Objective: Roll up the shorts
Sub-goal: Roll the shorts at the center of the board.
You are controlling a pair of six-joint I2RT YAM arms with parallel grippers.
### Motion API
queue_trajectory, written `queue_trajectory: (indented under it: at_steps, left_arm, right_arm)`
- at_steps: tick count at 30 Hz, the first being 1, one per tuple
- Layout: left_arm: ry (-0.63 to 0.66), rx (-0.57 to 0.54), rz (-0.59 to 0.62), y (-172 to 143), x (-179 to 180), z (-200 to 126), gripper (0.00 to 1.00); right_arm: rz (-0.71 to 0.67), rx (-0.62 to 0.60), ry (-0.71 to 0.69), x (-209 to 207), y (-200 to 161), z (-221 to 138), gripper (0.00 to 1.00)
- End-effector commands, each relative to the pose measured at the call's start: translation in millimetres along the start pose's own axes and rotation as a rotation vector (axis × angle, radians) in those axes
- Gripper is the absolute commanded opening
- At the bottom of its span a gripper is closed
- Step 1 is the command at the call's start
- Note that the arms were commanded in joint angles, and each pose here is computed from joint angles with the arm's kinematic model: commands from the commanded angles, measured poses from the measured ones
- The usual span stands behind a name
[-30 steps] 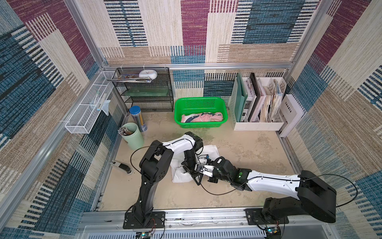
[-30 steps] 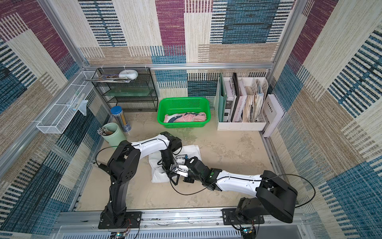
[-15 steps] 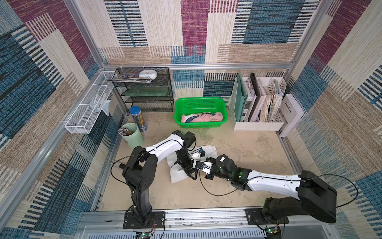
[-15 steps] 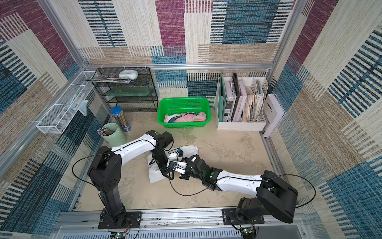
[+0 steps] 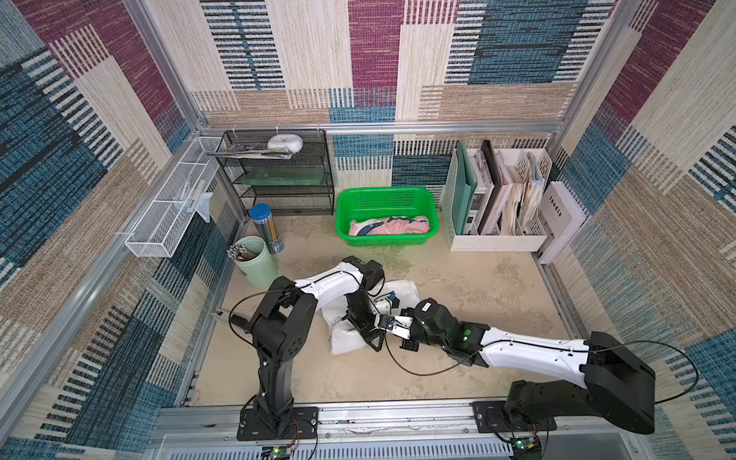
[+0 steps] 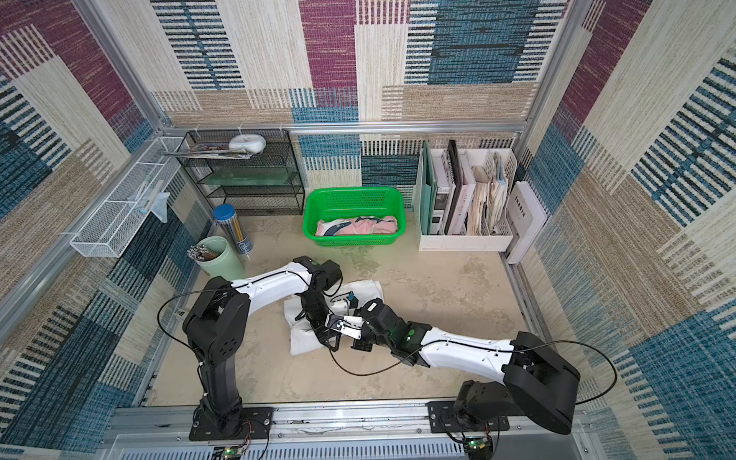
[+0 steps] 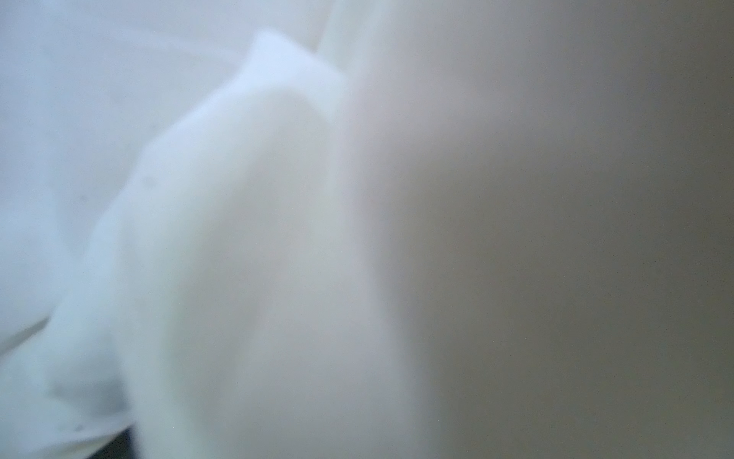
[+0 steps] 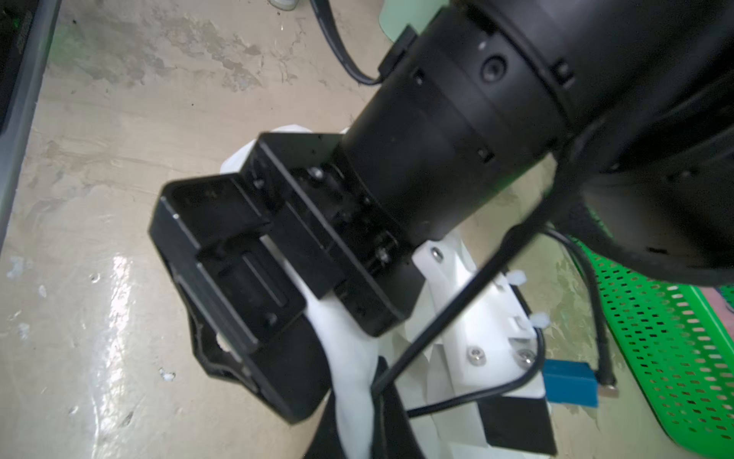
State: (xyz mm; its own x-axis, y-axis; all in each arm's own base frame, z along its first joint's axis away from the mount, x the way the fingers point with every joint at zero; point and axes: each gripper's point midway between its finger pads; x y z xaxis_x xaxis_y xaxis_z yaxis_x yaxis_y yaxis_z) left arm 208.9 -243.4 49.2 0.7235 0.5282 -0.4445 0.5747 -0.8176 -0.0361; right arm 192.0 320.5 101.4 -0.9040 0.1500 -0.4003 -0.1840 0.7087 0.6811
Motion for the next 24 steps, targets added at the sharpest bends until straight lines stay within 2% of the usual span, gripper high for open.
queue_trajectory:
  at_steps: [1, 2, 5, 8, 13, 16, 24]
  left_arm:
    - [0.097, -0.056, 0.003, 22, 15, 2, 1.00]
    - [0.095, -0.046, 0.006, 22, 14, 6, 0.99]
    - [0.084, -0.022, -0.004, 22, 16, 17, 0.97]
    - [0.072, -0.010, -0.008, 21, 16, 23, 0.95]
    - [0.064, 0.002, -0.010, 21, 17, 27, 0.95]
    - [0.062, 0.001, -0.013, 21, 17, 27, 0.95]
    - [0.052, -0.022, -0.005, 25, 12, 22, 0.95]
  right_arm:
    - [0.055, 0.529, 0.362, 88, -125, -42, 0.43]
    - [0.053, 0.533, 0.350, 85, -125, -41, 0.51]
    - [0.041, 0.528, 0.316, 78, -121, -41, 0.59]
    - [0.021, 0.510, 0.259, 67, -117, -43, 0.72]
    - [-0.017, 0.402, 0.124, 38, -89, -53, 0.82]
    - [-0.044, 0.371, 0.098, 35, -87, -60, 0.84]
    - [-0.046, 0.436, 0.142, 47, -105, -54, 0.82]
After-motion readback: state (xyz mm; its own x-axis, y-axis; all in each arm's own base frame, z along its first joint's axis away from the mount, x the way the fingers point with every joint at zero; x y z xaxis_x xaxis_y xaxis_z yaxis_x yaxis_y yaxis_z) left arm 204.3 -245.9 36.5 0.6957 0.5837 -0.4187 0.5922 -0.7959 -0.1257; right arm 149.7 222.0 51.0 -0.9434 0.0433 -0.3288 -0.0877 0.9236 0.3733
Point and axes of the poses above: each gripper's point midway between its finger pads, its own z axis out along the fingers, its own x axis along the line the jaws close on, y = z × x, and after that the axes turned 4 degrees about -z, right-handed
